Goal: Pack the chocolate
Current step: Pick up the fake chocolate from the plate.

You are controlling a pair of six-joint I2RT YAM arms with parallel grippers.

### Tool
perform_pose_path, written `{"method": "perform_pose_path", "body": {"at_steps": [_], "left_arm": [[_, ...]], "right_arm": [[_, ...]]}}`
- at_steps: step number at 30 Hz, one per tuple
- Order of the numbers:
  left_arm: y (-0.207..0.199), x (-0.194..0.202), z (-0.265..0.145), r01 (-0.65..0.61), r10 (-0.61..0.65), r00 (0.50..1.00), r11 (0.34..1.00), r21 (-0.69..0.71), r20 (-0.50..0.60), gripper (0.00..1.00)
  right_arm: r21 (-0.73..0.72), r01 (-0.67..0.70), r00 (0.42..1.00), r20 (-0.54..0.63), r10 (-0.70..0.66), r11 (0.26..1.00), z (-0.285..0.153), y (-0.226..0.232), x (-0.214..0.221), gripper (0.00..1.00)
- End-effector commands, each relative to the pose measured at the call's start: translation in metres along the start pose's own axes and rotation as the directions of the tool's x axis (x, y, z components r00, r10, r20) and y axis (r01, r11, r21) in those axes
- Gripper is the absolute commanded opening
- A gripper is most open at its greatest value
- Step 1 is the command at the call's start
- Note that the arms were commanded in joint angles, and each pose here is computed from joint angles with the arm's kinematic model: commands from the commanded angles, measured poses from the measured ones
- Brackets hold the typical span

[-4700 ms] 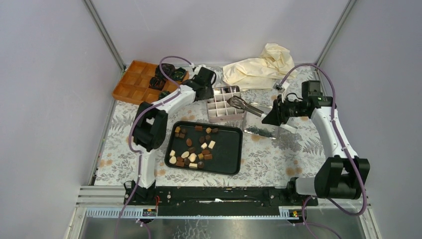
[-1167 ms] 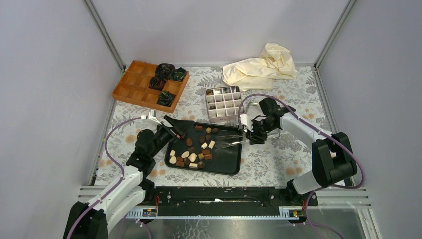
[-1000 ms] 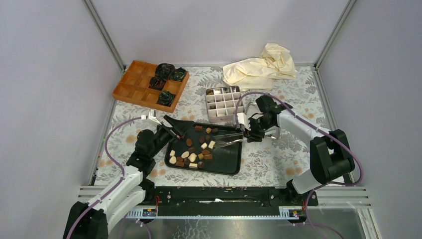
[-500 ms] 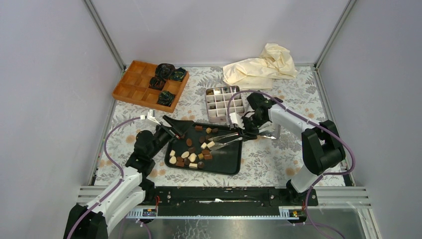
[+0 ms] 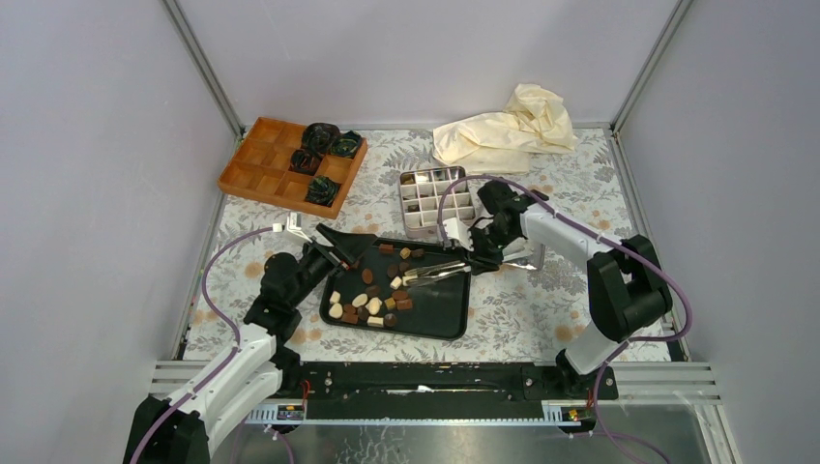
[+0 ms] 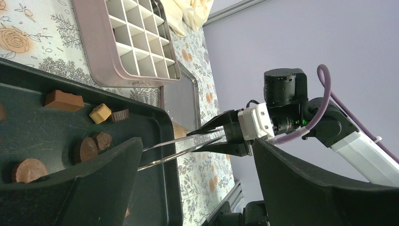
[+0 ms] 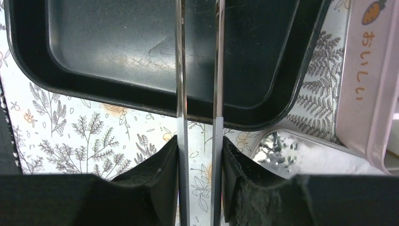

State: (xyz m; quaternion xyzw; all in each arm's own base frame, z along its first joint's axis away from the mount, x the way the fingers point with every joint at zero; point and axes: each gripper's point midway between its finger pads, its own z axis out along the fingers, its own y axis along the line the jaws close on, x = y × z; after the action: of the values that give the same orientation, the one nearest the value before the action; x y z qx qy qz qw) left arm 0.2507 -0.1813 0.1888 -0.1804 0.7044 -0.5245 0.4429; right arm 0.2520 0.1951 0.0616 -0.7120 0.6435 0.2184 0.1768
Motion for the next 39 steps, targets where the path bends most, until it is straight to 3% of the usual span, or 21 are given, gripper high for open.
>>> {"method": "perform_pose_path", "body": {"at_steps": [1,4,9,18,25,39], "left_arm": [[-0.001,-0.002,-0.001,-0.022,0.022,1.000,1.000,0.012,0.012,0.95],[0.001,-0.001,-0.002,-0.020,0.020,1.000,1.000,0.004,0.011,0.95],[0.003,-0.001,-0.002,-0.017,0.017,1.000,1.000,0.003,0.012,0.95],[0.003,0.000,0.001,-0.008,0.008,1.000,1.000,0.005,0.004,0.95],[0.006,0.002,0.000,0.001,-0.001,1.000,1.000,-0.002,0.002,0.94],[0.007,-0.001,-0.004,0.001,-0.001,1.000,1.000,-0.012,0.023,0.95]], "right_arm": [[0.093,-0.088,0.995,0.053,0.083,0.992,-0.019,-0.003,-0.020,0.06],[0.089,-0.139,0.987,0.093,0.131,0.986,-0.025,0.006,-0.025,0.00],[0.073,-0.229,0.955,0.210,0.210,0.971,-0.043,0.017,-0.028,0.00],[0.090,-0.426,0.842,0.402,0.358,0.900,-0.081,-0.001,-0.035,0.00],[0.171,-0.572,0.782,0.409,0.470,0.802,-0.097,-0.050,-0.032,0.00],[0.274,-0.621,0.772,0.376,0.512,0.734,-0.098,-0.102,-0.018,0.02]]}}
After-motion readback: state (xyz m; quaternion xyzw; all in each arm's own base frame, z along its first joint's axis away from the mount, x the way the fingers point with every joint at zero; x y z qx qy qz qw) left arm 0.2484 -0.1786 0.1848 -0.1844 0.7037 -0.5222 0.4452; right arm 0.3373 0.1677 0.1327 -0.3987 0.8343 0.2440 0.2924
